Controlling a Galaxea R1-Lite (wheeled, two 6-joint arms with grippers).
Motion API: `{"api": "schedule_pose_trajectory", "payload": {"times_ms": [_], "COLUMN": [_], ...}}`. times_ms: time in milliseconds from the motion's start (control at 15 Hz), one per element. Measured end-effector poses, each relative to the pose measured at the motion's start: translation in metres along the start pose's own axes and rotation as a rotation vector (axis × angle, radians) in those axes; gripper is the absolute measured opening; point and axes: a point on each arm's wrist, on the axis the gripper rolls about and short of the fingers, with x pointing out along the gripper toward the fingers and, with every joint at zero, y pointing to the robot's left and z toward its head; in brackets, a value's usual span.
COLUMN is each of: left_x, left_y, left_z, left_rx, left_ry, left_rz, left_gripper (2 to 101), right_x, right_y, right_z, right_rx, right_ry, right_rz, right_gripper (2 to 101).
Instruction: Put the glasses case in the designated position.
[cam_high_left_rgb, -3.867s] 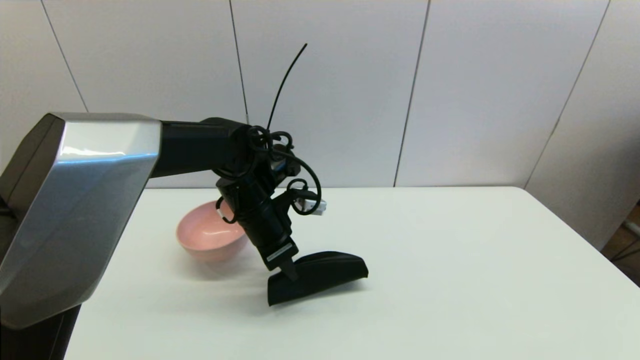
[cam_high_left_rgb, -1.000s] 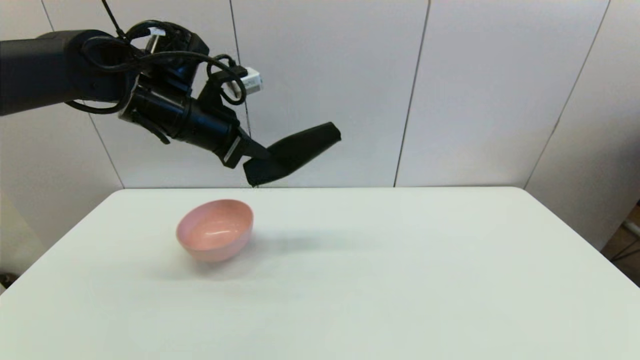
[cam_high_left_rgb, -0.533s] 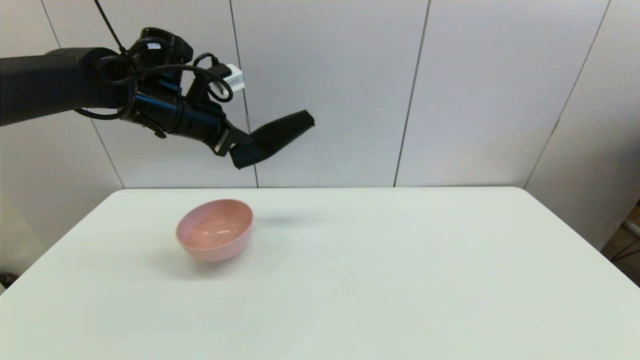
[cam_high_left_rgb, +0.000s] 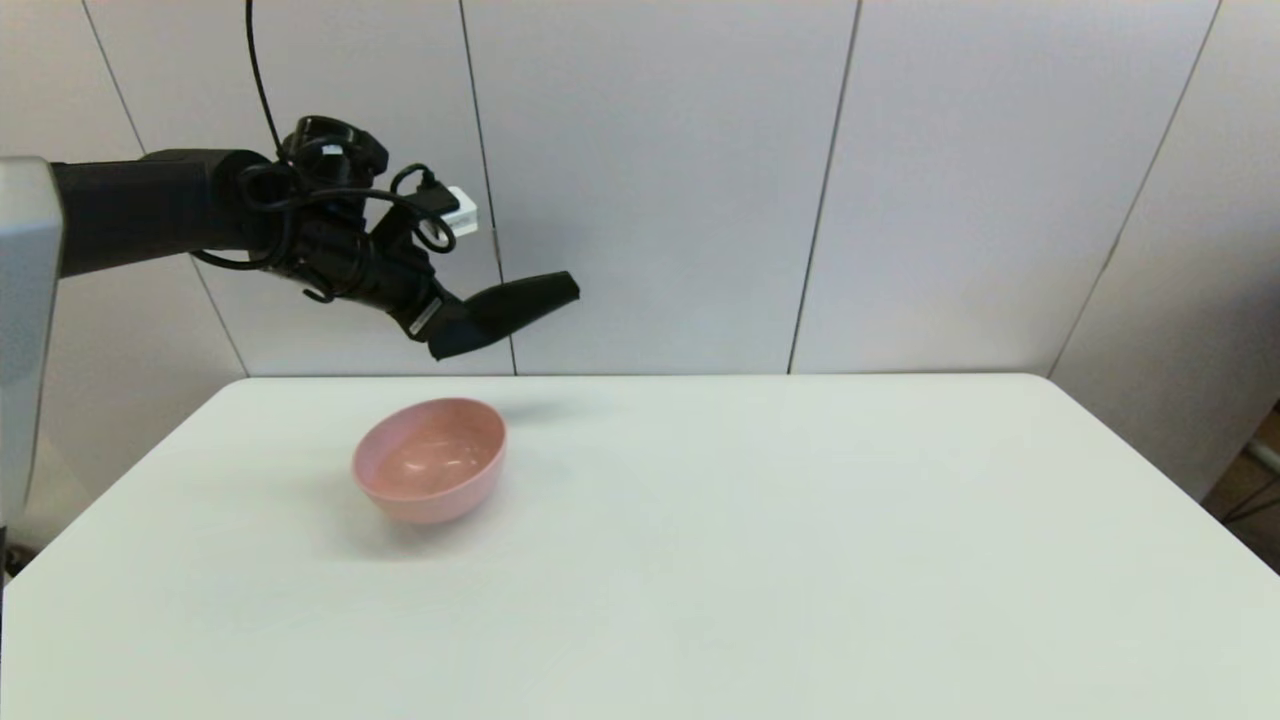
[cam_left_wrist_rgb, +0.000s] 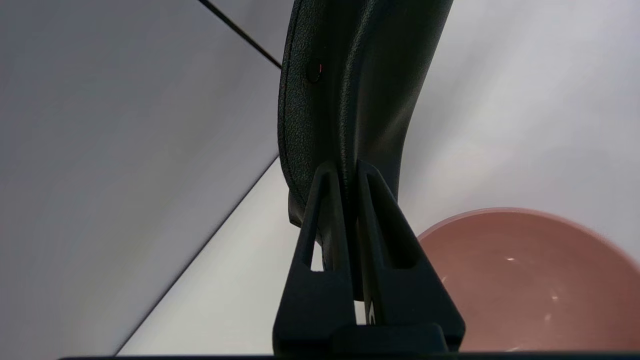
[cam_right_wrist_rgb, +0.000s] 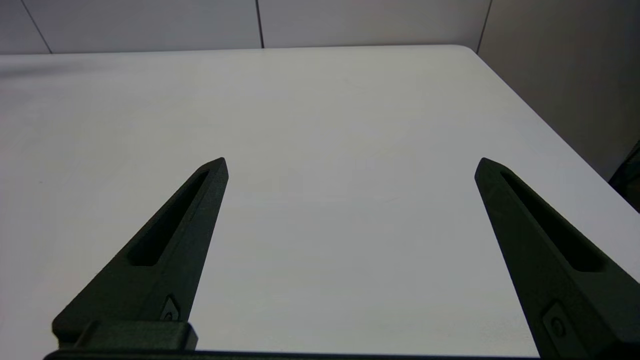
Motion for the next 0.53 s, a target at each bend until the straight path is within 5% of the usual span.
{"api": "schedule_pose_trajectory", "payload": {"times_ms": [533], "left_x": [0.021], "left_y": [0.008], "left_z": [-0.012], "left_rx": [0.009], "left_ry": [0.046], "left_rz": [0.061], "left_gripper": [7.7], "right_x": [0.0], "right_y": [0.0], "right_z": [0.0], "right_rx": [0.0], "right_ry": [0.0], "right_rz": [0.0], "right_gripper": [98.0]}}
